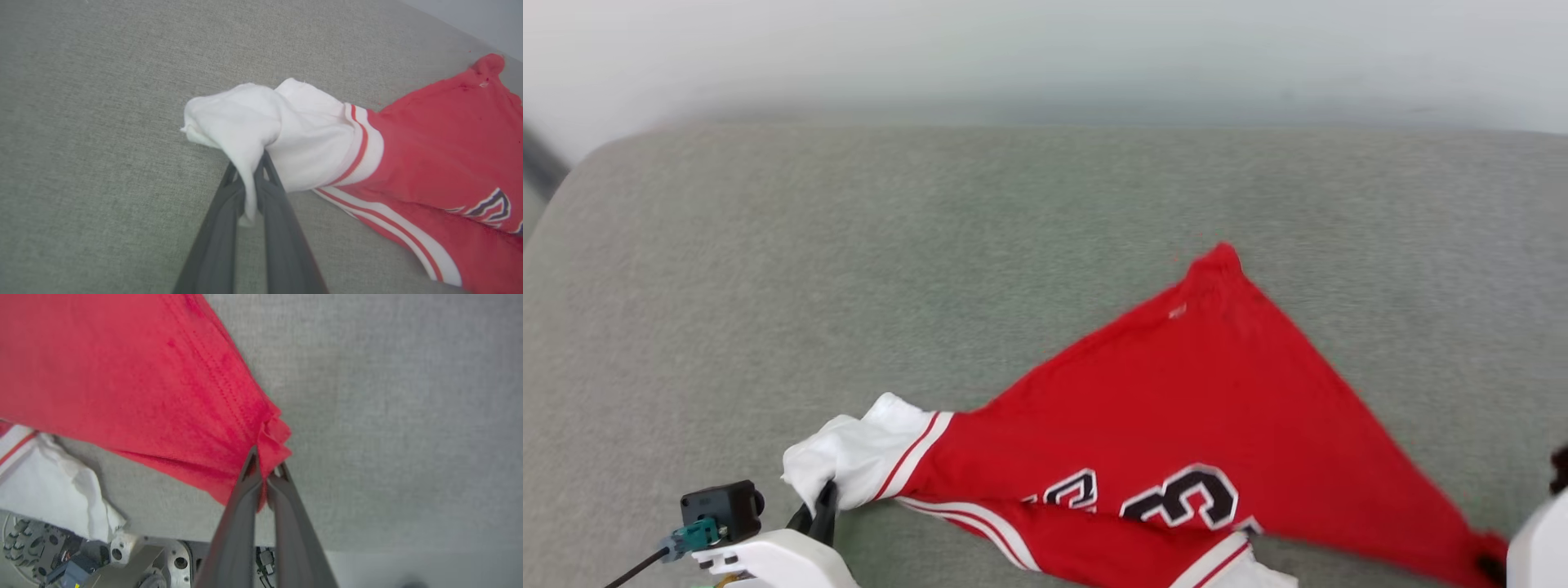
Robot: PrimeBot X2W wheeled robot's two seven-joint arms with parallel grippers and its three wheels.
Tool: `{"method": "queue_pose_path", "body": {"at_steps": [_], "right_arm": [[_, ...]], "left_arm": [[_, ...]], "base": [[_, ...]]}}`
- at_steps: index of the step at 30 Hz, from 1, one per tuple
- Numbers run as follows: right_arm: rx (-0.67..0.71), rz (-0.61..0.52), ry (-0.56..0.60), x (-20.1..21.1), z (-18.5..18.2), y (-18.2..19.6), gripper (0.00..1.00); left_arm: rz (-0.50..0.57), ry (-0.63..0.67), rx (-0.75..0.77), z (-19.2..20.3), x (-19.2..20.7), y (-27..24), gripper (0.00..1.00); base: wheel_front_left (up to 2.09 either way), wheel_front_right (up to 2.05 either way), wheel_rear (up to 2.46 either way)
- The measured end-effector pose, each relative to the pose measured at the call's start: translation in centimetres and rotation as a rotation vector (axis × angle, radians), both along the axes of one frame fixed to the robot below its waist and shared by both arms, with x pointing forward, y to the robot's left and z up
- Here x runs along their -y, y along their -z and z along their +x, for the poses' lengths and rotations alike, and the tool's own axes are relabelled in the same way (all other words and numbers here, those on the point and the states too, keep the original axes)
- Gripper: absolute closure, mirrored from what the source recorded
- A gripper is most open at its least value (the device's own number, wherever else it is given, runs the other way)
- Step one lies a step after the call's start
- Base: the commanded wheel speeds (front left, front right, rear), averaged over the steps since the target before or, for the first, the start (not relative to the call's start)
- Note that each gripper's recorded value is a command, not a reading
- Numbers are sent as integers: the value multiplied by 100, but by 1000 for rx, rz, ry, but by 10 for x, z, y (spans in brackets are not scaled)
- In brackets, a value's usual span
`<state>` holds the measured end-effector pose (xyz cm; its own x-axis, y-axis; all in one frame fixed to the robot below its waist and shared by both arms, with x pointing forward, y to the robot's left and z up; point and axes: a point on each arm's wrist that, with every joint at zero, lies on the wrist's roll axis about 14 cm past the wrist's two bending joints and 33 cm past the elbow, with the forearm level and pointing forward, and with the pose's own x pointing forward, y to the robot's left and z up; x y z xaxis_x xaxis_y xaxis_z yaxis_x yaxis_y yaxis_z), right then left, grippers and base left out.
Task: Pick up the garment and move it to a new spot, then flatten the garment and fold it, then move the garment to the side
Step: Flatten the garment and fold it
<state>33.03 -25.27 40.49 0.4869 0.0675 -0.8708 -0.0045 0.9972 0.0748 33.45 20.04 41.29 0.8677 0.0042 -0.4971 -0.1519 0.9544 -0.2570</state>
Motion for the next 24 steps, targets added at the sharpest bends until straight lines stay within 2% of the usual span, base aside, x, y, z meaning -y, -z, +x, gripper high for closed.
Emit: {"method": "queue_pose_path", "body": {"at_steps": [6,7,8,9,13,20,24], "right_arm": [[-164,102,143,-13,-104,30,100],[-185,114,161,-15,-116,34,84],[-195,140,181,-20,-124,36,25],[-191,159,193,-24,-128,37,0],[-30,181,234,-23,-107,26,0],[382,129,265,-1,-28,-19,0],[507,141,233,-6,9,-35,0]], "left_arm": [[7,55,-4,5,10,-3,100],[9,60,1,7,11,-5,100],[9,64,6,8,12,-7,100],[9,70,8,8,14,-8,100],[10,86,9,10,18,-9,100],[11,95,7,15,20,-9,100],[19,115,26,23,25,-13,100]], "base": [[0,0,0],[0,0,0],[0,0,0],[0,0,0],[0,0,0],[0,0,0],[0,0,0]]}}
